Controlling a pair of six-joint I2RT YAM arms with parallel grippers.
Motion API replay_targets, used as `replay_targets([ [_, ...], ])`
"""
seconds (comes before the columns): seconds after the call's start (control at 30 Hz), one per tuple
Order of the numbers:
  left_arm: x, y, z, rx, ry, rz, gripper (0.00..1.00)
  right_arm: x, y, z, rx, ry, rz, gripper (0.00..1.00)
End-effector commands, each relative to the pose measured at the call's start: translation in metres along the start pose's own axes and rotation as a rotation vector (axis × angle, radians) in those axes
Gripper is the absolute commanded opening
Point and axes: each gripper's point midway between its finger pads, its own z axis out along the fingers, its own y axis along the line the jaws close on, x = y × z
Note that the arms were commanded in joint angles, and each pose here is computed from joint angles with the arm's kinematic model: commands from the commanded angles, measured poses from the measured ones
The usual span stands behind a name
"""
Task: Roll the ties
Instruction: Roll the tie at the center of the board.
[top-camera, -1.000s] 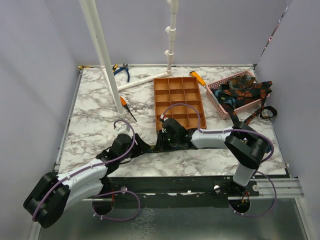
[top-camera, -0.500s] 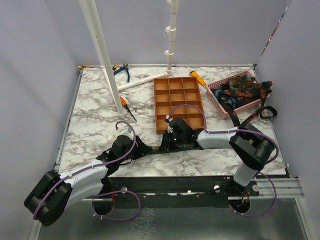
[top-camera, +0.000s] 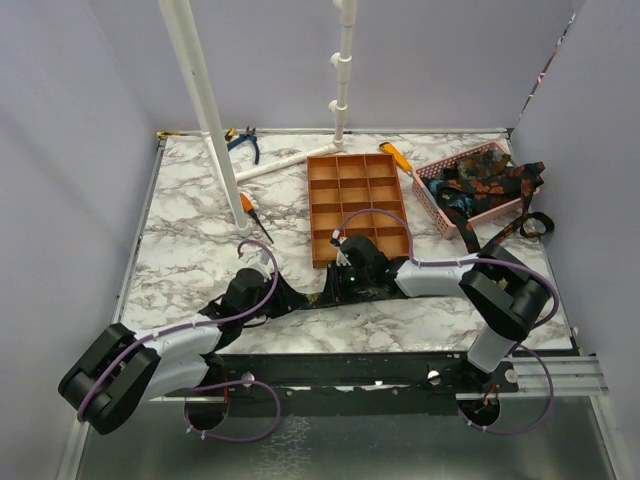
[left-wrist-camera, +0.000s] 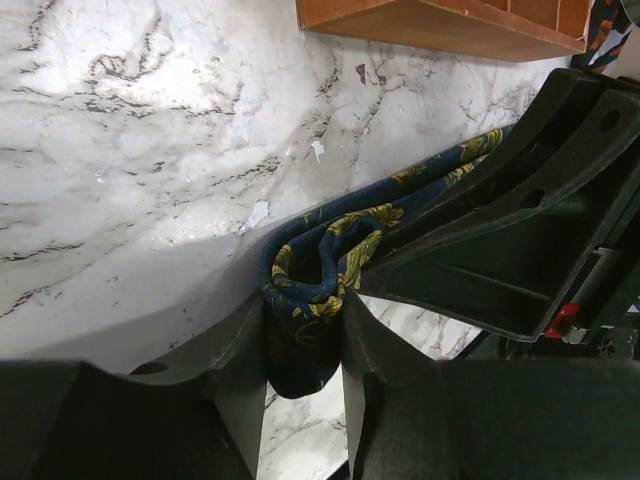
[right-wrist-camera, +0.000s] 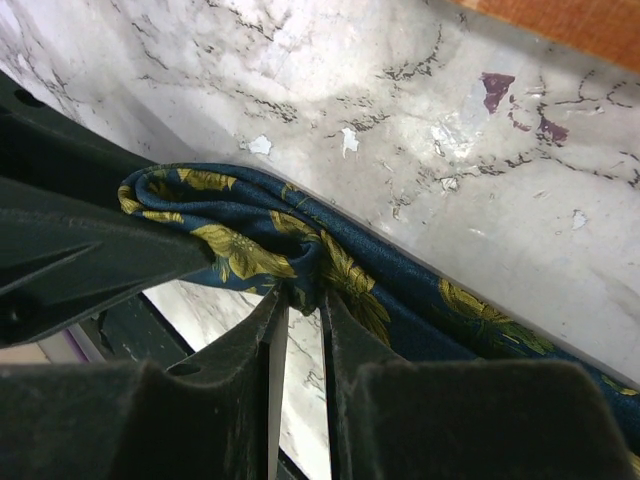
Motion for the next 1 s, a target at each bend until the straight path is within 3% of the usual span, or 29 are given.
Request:
replay_targets([
  [0.0,0.006,-0.001,-0.004,0.028,0.019,-0.008,0.27,0.011,-0.013,-0.007,0.053,0.050,0.000,0.21],
  [0.23,0.006,0.006,-0.007,-0.014,0.009,-0.020,0.08,-0.011,0.009,-0.022,0.025,-0.013,-0.016,0.31],
  [0.37,0.001,0.011,-0.010,-0.050,-0.014,-0.020,0.00,-0.023,0.025,-0.032,0.003,-0.061,-0.042,0.27],
  [0.67,-0.004,0.019,-0.016,-0.126,-0.031,-0.012,0.00,-0.020,0.041,-0.007,0.006,-0.002,-0.061,0.14],
  [0.97,-0.008,0.021,-0.020,-0.169,-0.032,-0.002,0.00,-0.011,0.018,0.015,0.112,0.062,-0.011,0.00],
])
